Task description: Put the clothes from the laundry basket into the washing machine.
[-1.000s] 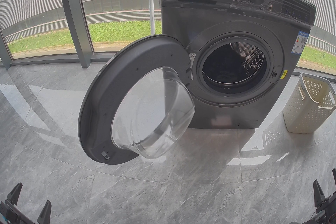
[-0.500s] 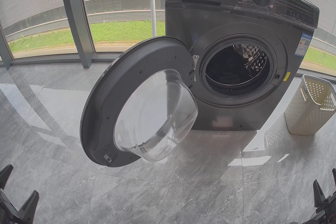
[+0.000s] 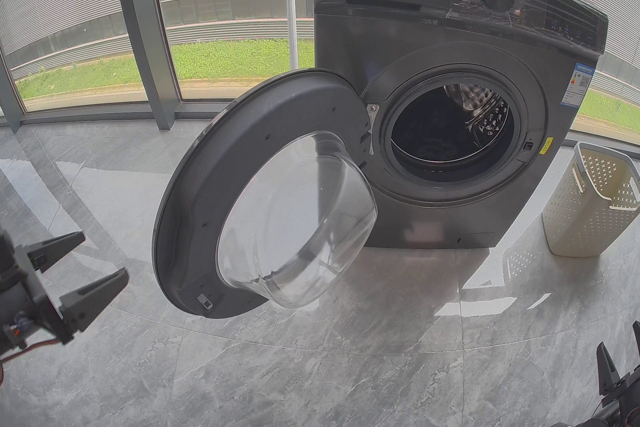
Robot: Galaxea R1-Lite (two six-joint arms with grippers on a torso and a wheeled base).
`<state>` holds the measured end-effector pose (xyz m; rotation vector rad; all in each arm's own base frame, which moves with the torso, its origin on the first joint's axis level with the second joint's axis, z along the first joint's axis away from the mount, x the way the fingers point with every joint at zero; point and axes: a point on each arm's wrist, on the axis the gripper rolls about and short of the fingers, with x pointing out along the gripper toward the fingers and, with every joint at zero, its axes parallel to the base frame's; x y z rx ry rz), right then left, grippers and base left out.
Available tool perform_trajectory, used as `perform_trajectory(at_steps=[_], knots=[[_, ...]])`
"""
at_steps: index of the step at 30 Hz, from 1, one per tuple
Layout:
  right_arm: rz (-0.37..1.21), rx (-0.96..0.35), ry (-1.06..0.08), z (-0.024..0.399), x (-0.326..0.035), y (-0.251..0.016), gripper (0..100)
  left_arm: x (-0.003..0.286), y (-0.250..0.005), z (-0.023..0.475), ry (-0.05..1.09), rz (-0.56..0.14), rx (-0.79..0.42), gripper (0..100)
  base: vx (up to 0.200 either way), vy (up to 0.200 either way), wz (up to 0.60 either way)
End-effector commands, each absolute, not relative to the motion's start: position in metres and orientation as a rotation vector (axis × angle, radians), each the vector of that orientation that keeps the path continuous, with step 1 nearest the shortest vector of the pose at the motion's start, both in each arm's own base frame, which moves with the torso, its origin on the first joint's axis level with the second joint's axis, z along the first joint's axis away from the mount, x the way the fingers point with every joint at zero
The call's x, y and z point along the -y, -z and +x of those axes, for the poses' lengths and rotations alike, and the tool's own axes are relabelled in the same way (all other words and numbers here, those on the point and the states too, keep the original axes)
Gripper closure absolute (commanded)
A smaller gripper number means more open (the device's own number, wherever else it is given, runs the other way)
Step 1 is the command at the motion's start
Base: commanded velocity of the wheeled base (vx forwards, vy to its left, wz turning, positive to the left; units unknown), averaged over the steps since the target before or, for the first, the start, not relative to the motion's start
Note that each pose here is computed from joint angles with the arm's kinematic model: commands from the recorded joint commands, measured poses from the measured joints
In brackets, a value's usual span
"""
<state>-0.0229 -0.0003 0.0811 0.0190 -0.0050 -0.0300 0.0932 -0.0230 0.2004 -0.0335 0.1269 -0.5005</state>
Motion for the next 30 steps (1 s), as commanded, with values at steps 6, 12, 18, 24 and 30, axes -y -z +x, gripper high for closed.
perform_trajectory(at_steps=[6,12,18,24,30], knots=[[0.020,0.003,0.031,-0.023,0.000,-0.076,0,0.044,-0.187,0.193,0.567,-0.055,-0.265,0,0.000,0.000,0.00],[0.020,0.003,0.031,-0.023,0.000,-0.076,0,0.050,-0.185,0.218,0.577,-0.057,-0.218,0,0.000,0.000,0.00],[0.018,0.003,0.031,-0.023,0.000,-0.076,0,0.073,-0.178,0.225,0.656,-0.076,-0.231,0,0.000,0.000,0.00],[0.018,0.003,0.031,-0.023,0.000,-0.076,0,0.106,-0.188,0.204,0.811,-0.166,-0.192,0,0.000,0.000,0.00],[0.018,0.005,0.031,-0.023,0.000,-0.076,0,0.110,-0.199,0.179,0.877,-0.212,-0.158,0,0.000,0.000,0.00]])
